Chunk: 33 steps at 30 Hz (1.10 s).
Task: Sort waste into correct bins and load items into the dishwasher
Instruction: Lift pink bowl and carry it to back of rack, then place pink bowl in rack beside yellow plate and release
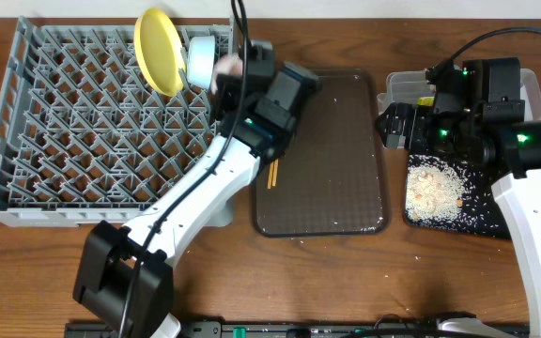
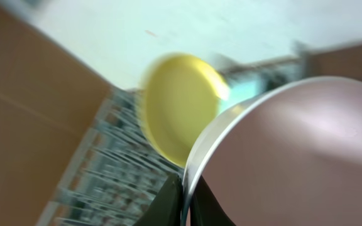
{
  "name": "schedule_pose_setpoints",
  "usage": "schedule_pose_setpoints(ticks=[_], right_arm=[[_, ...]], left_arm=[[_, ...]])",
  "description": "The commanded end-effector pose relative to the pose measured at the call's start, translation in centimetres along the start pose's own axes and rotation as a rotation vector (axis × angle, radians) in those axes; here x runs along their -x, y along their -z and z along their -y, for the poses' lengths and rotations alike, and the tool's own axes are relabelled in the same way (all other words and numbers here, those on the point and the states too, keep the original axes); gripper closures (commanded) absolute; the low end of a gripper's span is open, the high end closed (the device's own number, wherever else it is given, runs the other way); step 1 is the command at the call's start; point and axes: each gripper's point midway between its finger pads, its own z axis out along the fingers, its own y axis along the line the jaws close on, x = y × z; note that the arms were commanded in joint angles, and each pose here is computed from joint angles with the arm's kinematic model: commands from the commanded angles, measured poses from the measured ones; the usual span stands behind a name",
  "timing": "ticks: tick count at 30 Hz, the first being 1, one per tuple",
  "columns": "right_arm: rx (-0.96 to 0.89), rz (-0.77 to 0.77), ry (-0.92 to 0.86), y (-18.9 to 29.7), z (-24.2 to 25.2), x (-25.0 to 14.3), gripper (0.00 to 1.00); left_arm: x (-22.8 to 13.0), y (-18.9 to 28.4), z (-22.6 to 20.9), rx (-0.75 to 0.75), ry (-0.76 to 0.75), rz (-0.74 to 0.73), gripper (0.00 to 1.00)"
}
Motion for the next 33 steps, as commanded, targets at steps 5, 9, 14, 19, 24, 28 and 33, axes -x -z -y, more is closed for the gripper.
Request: schedule_pose_setpoints(ticks=[5, 9, 14, 19, 24, 28, 33], right_arm=[[-0.005, 0.005, 0.007, 0.1, 0.2, 0.2, 0.01], [-0.005, 0.005, 0.007, 0.1, 0.2, 0.2, 0.01], [-0.005, 0.005, 0.007, 0.1, 0.2, 0.2, 0.01], [-0.005, 0.005, 0.007, 0.1, 0.2, 0.2, 0.01], [-0.005, 0.005, 0.007, 0.1, 0.2, 0.2, 0.01], [-0.005, 0.005, 0.007, 0.1, 0.2, 0.2, 0.01], [-0.005, 0.005, 0.007, 0.1, 0.2, 0.2, 0.01]], left_arm=[[0.6, -3.0, -8.1, 0.285, -0.039, -0.037, 0.92], [-0.7, -5.1, -10.0, 0.339, -0.01, -0.084, 0.93], [-1.6, -6.3, -10.0, 0.357, -0.018, -0.11, 0.92], [-2.5, -6.8, -9.6, 0.41, -0.037, -0.128, 0.92], [-4.1, -7.1, -9.3, 0.478, -0.096, -0.156, 0.93], [-5.7, -7.2, -8.4, 0.472, -0.124, -0.17, 0.93], [-6.6, -6.5, -6.9, 0.446, -0.135, -0.154, 0.93]])
